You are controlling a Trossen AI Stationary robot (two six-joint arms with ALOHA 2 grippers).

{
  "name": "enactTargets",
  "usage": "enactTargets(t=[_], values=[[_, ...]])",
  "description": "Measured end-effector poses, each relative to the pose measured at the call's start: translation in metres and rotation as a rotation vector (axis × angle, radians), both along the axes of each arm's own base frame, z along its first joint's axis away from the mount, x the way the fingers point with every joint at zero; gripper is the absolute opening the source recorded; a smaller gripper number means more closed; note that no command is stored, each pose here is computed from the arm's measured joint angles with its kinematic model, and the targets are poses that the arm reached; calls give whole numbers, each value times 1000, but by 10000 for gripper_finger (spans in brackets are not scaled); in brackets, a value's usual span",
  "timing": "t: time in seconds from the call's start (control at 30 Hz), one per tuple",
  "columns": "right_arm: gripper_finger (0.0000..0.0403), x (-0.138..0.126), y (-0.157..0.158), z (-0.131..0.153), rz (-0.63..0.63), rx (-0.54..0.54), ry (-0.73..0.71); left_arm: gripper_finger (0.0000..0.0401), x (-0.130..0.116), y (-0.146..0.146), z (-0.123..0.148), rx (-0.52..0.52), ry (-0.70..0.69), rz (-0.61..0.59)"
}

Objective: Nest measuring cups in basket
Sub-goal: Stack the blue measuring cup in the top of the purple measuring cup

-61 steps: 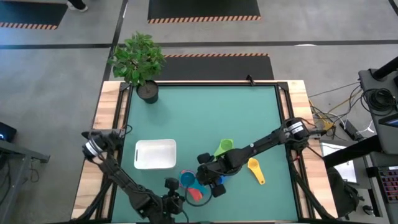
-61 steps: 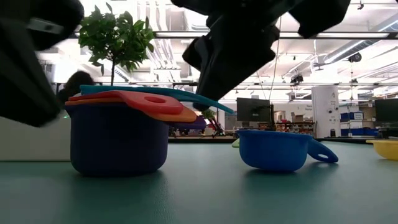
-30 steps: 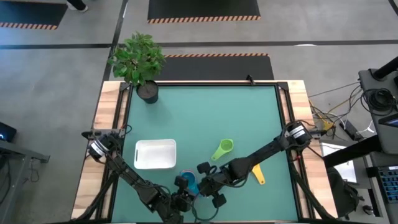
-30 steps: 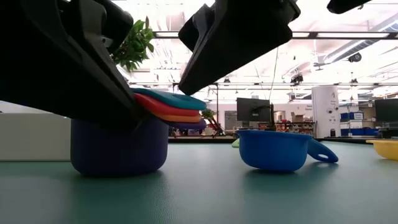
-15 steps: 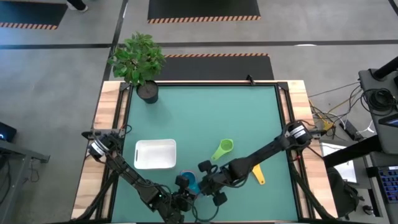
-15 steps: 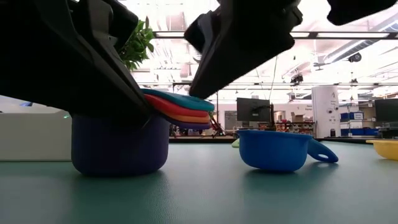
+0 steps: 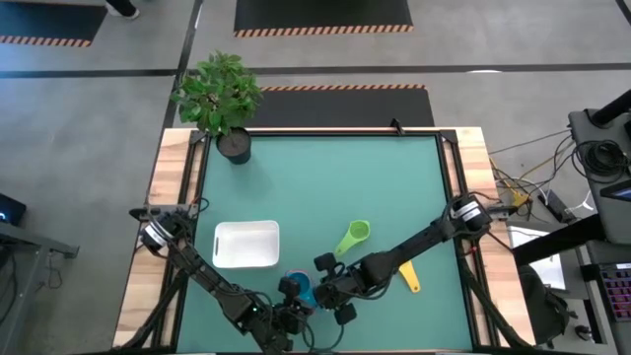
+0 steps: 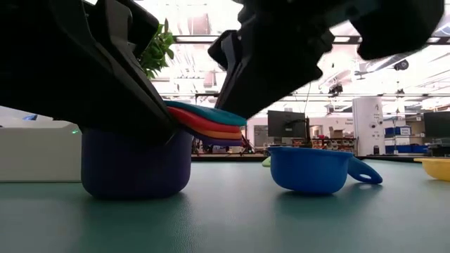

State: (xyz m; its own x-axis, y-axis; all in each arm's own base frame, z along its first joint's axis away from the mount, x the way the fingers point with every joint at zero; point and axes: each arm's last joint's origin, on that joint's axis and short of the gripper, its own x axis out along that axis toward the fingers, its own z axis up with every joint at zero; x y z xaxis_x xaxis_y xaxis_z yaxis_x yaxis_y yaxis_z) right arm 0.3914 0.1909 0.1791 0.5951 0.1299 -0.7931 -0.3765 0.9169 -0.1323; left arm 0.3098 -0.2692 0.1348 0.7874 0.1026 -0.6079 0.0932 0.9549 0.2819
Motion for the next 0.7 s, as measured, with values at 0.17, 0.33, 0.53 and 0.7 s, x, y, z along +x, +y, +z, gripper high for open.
enactTargets(t=[0.17,0.33,0.53,0.7], values=[[9,-1,3,0,4,8,-7,0,0,0,0,1,1,-1],[9,0,4,1,2,14,-15,0,0,0,0,2,1,0],[9,-1,8,2,6,23,-27,0,0,0,0,0,3,-2],[9,-1,8,2,6,23,-27,0,0,1,0,1,3,-2]])
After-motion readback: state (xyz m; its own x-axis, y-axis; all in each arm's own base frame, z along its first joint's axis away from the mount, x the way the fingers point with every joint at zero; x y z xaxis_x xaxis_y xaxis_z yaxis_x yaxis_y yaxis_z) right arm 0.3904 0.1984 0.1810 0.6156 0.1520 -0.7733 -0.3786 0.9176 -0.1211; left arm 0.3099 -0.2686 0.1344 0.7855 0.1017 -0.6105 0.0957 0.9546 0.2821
